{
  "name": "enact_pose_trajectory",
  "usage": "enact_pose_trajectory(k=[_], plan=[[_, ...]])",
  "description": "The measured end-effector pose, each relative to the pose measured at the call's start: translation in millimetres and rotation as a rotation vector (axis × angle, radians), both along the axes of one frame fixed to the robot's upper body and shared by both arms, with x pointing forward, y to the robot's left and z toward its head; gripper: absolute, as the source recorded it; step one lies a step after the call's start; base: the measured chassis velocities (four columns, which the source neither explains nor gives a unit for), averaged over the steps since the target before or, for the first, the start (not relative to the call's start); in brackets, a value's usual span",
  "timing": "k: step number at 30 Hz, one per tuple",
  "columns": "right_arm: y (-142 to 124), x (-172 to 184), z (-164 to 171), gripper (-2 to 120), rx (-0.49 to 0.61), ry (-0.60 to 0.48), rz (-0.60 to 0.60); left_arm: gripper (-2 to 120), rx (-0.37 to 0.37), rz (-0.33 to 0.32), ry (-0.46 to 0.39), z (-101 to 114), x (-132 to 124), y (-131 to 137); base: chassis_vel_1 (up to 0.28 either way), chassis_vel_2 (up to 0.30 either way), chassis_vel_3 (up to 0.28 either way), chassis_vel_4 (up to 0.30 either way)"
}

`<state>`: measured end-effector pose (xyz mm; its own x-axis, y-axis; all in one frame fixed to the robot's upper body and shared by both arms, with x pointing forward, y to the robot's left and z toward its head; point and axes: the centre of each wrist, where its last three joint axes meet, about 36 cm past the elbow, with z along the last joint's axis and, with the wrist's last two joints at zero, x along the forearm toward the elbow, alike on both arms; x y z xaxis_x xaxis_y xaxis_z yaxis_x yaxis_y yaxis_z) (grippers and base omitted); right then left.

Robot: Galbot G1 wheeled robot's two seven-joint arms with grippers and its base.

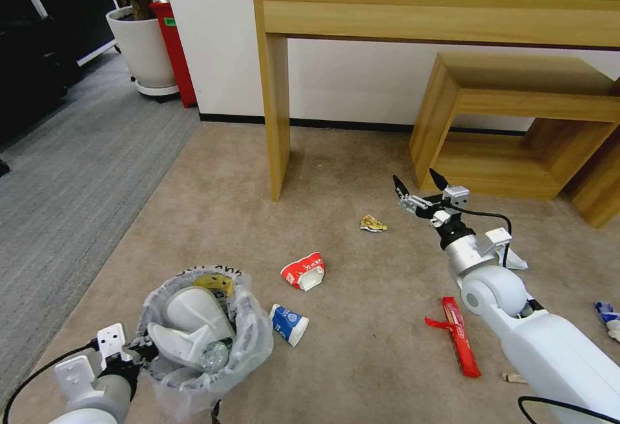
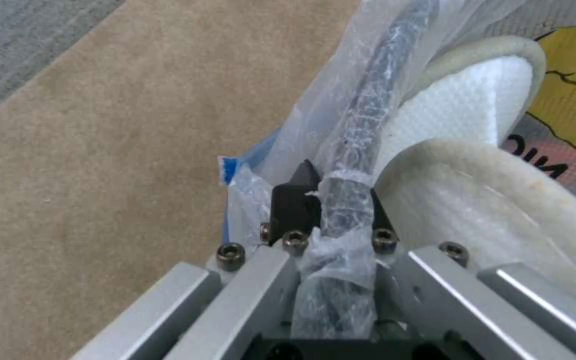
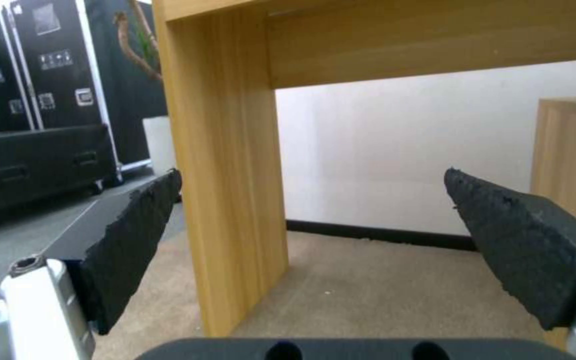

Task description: Pick up the trash bin and place the garbage on the floor into it.

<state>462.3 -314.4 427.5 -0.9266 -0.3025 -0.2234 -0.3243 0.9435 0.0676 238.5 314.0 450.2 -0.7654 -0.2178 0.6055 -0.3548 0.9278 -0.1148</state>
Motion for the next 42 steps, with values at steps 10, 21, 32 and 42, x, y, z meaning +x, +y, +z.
enact_pose_trajectory(k=[10,21,32,42], plan=[[-5,-6,-3,100,-0.017,0.000,-0.044,0,-0.008,0.012,-0.012,4,1,7,0.000,0.000,0.000,0.000],[-5,-11,-7,100,-0.022,0.003,-0.055,0,-0.021,0.011,-0.025,4,7,7,0.000,0.000,0.000,0.000],[-4,-25,-13,100,-0.021,0.017,-0.085,0,-0.024,0.006,-0.025,4,8,6,0.000,0.000,0.000,0.000],[-7,-33,-20,100,-0.032,0.028,-0.132,0,-0.021,0.002,-0.021,4,7,6,0.000,0.000,0.000,0.000]])
